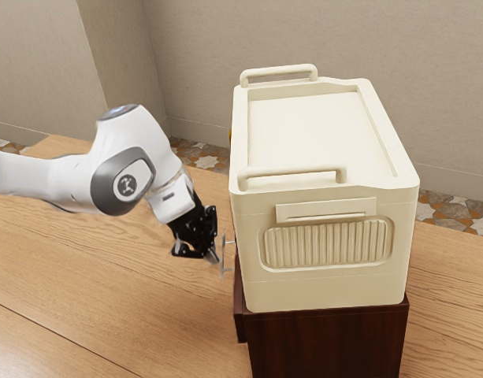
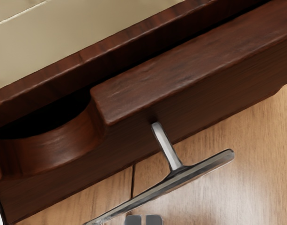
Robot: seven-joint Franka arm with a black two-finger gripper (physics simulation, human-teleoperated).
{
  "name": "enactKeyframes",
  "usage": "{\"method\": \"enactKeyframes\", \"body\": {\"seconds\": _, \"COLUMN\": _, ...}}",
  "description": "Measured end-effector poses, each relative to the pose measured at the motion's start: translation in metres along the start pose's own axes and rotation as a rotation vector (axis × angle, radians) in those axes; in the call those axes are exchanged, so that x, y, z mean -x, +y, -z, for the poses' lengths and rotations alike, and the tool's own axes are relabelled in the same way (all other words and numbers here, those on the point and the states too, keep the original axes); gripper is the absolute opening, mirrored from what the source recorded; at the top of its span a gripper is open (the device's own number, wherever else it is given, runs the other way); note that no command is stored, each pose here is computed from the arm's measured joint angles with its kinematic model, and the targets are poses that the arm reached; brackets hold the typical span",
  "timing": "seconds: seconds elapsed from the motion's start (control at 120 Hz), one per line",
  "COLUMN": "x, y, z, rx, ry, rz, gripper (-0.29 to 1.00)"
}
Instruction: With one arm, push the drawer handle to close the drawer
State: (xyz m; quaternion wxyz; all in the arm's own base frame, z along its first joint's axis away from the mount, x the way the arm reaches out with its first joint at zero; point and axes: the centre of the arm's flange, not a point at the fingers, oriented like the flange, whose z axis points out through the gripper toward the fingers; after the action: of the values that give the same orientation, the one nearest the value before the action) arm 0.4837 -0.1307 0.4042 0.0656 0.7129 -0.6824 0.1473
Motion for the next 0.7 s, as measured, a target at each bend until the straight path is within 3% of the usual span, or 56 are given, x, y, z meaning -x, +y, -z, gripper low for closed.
{"method": "enactKeyframes", "body": {"seconds": 0.367, "x": -0.018, "y": -0.01, "z": -0.009, "rx": -0.004, "ry": 0.003, "rz": -0.01, "gripper": -0.09}}
{"method": "enactKeyframes", "body": {"seconds": 0.558, "x": 0.003, "y": 0.001, "z": 0.001, "rx": 0.0, "ry": 0.033, "rz": 0.031, "gripper": -0.08}}
{"method": "enactKeyframes", "body": {"seconds": 0.642, "x": 0.039, "y": 0.013, "z": 0.024, "rx": -0.022, "ry": 0.067, "rz": 0.076, "gripper": 0.08}}
{"method": "enactKeyframes", "body": {"seconds": 0.7, "x": 0.053, "y": 0.019, "z": 0.058, "rx": -0.077, "ry": 0.092, "rz": 0.084, "gripper": 0.21}}
